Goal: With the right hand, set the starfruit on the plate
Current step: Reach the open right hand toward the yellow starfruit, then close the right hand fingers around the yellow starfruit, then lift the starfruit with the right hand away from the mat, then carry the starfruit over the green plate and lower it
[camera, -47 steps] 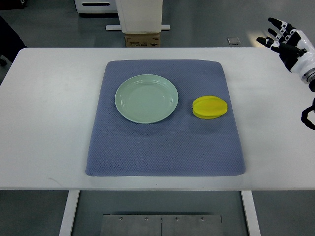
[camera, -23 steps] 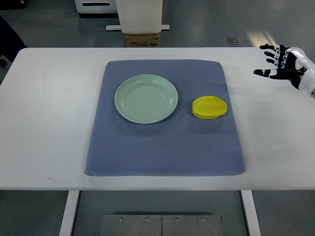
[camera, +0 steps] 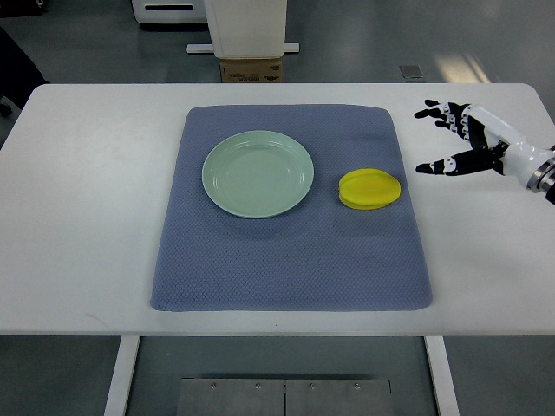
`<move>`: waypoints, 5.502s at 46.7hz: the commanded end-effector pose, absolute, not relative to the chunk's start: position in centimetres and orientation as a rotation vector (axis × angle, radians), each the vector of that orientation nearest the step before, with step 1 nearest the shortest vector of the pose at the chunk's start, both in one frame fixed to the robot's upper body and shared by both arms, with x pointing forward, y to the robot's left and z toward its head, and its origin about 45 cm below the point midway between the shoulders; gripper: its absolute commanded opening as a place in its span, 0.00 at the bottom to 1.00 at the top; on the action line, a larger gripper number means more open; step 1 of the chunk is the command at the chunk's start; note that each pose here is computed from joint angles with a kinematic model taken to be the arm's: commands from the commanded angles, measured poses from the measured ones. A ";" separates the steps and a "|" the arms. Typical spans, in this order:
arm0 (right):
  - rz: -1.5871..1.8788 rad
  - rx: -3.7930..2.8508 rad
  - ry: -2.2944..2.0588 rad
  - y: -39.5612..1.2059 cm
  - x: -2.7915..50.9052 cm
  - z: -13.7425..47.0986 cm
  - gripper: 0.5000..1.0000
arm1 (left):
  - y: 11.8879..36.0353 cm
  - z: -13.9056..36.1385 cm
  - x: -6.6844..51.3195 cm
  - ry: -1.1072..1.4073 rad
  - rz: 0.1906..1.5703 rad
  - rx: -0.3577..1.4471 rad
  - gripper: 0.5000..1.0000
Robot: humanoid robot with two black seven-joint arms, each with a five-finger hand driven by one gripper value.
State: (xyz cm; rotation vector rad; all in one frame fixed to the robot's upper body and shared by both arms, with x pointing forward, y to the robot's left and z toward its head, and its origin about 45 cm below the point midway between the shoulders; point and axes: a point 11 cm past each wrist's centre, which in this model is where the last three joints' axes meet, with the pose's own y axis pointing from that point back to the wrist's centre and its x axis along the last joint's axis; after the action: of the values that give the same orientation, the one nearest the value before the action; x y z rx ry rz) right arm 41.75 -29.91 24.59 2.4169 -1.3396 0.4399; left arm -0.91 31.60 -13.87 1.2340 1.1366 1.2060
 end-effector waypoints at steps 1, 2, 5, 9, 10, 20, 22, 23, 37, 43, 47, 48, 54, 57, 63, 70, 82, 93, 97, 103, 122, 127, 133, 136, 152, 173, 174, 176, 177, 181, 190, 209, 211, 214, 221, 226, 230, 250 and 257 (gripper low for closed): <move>0.476 2.403 -1.303 -29.1 41.5 24.3 0.99 | 31.6 -13.9 -0.9 1.136 1.205 1.235 1.00; 0.486 2.394 -1.297 -29.0 41.5 24.2 0.99 | 31.6 -13.9 -0.9 1.136 1.205 1.235 1.00; 0.520 2.374 -1.282 -28.3 41.6 24.0 0.99 | 31.6 -13.9 -0.9 1.136 1.205 1.235 1.00; 0.573 2.338 -1.257 -27.5 41.7 23.6 0.98 | 31.6 -13.9 -0.9 1.137 1.206 1.234 1.00; 0.586 2.329 -1.247 -27.3 41.7 23.5 0.98 | 31.6 -13.9 -0.9 1.137 1.206 1.234 1.00; 0.665 2.270 -1.168 -25.9 41.4 22.2 0.98 | 31.6 -13.9 -0.9 1.137 1.206 1.234 1.00; 0.667 2.277 -1.162 -25.5 41.4 22.1 0.97 | 31.6 -13.9 -0.9 1.137 1.206 1.234 1.00; 0.666 2.279 -1.158 -25.4 41.3 22.1 0.97 | 31.6 -13.9 -0.9 1.136 1.205 1.235 1.00; 0.659 2.312 -1.126 -23.7 41.1 21.5 0.97 | 31.6 -13.9 -0.9 1.137 1.206 1.234 1.00; 0.655 2.317 -1.101 -23.0 40.9 21.1 0.97 | 31.6 -13.9 -0.9 1.137 1.206 1.234 1.00; 0.660 2.315 -1.100 -22.7 40.8 20.9 0.97 | 31.6 -13.9 -0.9 1.136 1.205 1.235 1.00; 0.660 2.315 -1.096 -22.6 40.7 20.7 0.97 | 31.6 -13.9 -0.9 1.137 1.206 1.234 1.00; 0.672 2.299 -1.082 -22.3 40.5 20.1 0.98 | 31.6 -13.9 -0.9 1.136 1.205 1.235 1.00; 0.673 2.300 -1.082 -22.1 40.5 19.9 0.98 | 31.6 -13.9 -0.9 1.137 1.206 1.234 1.00; 0.673 2.301 -1.080 -21.8 40.5 19.6 0.98 | 31.6 -13.9 -0.9 1.137 1.206 1.234 1.00; 0.672 2.309 -1.072 -21.2 40.5 19.4 0.98 | 31.6 -13.9 -0.9 1.137 1.206 1.232 1.00; 0.672 2.292 -1.057 -21.5 40.4 19.0 0.97 | 31.6 -13.9 -0.9 1.136 1.205 1.235 1.00; 0.681 2.269 -1.052 -22.0 40.6 18.8 0.96 | 31.6 -13.9 -0.9 1.137 1.204 1.234 1.00; 0.683 2.267 -1.053 -22.1 40.6 18.8 0.94 | 31.6 -13.9 -0.9 1.137 1.204 1.234 1.00; 0.683 2.273 -1.042 -21.5 40.6 18.5 0.90 | 31.6 -13.9 -0.9 1.137 1.206 1.234 1.00; 0.685 2.257 -1.023 -21.8 40.5 18.1 0.84 | 31.6 -13.9 -0.9 1.136 1.205 1.235 1.00; 0.693 2.249 -1.014 -21.9 40.6 18.2 0.81 | 31.6 -13.9 -0.9 1.136 1.205 1.235 1.00; 0.704 2.242 -0.998 -22.0 40.6 18.2 0.77 | 31.6 -13.9 -0.9 1.137 1.204 1.234 1.00; 0.708 2.239 -0.991 -22.1 40.6 18.2 0.74 | 31.6 -13.9 -0.9 1.136 1.205 1.235 1.00; 0.724 2.230 -0.970 -22.0 40.7 18.2 0.44 | 31.6 -13.9 -0.9 1.137 1.206 1.234 1.00; 0.738 2.243 -0.948 -21.5 40.8 18.5 0.00 | 31.6 -13.9 -0.9 1.137 1.204 1.234 1.00; 0.737 2.244 -0.951 -21.5 40.8 18.5 0.00 | 31.6 -13.9 -0.9 1.138 1.205 1.233 1.00; 0.740 2.246 -0.952 -21.5 40.8 18.6 0.00 | 31.6 -13.9 -0.9 1.137 1.204 1.234 1.00; 0.739 2.247 -0.955 -21.5 40.9 18.7 0.00 | 31.6 -13.9 -0.9 1.137 1.206 1.234 1.00; 0.739 2.243 -0.969 -21.6 41.1 18.9 0.00 | 31.6 -13.9 -0.9 1.137 1.204 1.234 1.00; 0.742 2.232 -1.021 -22.3 42.1 19.8 0.00 | 31.6 -13.9 -0.9 1.135 1.206 1.234 1.00; 0.781 2.150 -1.183 -26.5 45.7 24.7 0.00 | 31.6 -13.9 -0.9 1.138 1.205 1.233 1.00; 0.788 2.145 -1.202 -27.0 46.0 25.4 0.00 | 31.6 -13.9 -0.9 1.137 1.204 1.234 1.00; 0.792 2.147 -1.212 -27.4 46.5 26.6 0.00 | 31.6 -13.9 -0.9 1.137 1.206 1.234 1.00; 0.792 2.155 -1.218 -27.5 46.8 27.5 0.00 | 31.6 -13.9 -0.9 1.137 1.204 1.234 1.00; 0.786 2.161 -1.233 -27.2 46.9 27.7 0.00 | 31.6 -13.9 -0.9 1.137 1.206 1.234 1.00; 0.785 2.172 -1.240 -26.8 47.0 27.9 0.00 | 31.6 -13.9 -0.9 1.136 1.205 1.235 1.00; 0.739 2.282 -1.197 -18.7 47.9 26.4 0.00 | 31.6 -13.9 -0.9 1.136 1.205 1.235 1.00; 0.753 2.307 -1.189 -15.9 48.4 26.3 0.00 | 31.6 -13.9 -0.9 1.137 1.204 1.234 1.00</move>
State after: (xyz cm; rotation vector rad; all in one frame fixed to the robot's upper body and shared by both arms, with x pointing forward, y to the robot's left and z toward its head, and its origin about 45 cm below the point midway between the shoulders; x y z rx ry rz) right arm 48.21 -16.96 26.29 2.2983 -1.1952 0.7455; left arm -0.92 31.60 -13.87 1.2345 1.1365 1.2054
